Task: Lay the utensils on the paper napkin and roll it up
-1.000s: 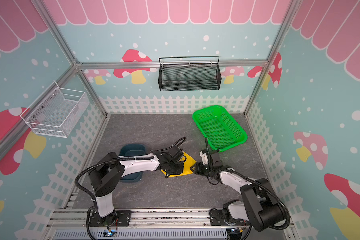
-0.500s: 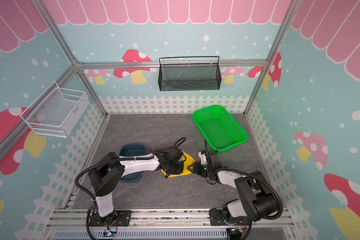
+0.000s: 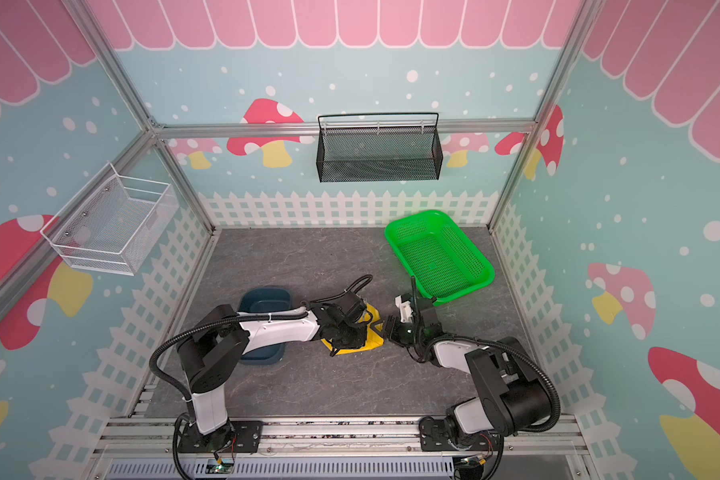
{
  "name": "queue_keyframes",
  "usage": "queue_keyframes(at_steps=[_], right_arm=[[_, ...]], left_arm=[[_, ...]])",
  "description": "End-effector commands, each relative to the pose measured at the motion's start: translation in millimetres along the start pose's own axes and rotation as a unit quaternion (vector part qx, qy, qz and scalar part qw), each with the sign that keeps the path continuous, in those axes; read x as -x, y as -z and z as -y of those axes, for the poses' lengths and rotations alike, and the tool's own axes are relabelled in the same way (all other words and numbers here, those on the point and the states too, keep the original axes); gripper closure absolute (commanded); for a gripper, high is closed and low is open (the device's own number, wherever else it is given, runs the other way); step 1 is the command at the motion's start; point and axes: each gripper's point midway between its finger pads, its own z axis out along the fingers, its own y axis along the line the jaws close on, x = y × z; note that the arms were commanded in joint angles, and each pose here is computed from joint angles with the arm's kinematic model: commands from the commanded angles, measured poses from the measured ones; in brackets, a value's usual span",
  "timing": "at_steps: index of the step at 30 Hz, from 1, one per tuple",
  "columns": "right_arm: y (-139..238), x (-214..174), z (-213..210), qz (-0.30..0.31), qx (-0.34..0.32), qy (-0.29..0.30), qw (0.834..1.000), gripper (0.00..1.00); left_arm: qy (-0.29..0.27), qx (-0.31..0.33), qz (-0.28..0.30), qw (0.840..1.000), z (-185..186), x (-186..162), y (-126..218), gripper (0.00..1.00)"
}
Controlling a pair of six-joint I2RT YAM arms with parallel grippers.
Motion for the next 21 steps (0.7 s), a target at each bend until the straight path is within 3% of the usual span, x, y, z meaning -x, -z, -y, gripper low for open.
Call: queue_keyframes(at_steps=[1, 13, 21], right_arm=[[5, -3, 8, 0.002, -0.025, -0.015, 1.000, 0.43], [19, -39, 27, -0.029, -0.049, -0.068, 0.996, 0.42], [8, -32, 30, -0.026, -0.043, -0.080, 0.995, 0.42]], left_arm=[[0.004, 0.007, 0.004, 1.000, -1, 2, 0, 0.92], [0.004, 0.004, 0.004, 1.000, 1, 3, 0, 0.92], [0.004, 0.003, 0.003, 1.000, 1, 3, 0, 0.92]])
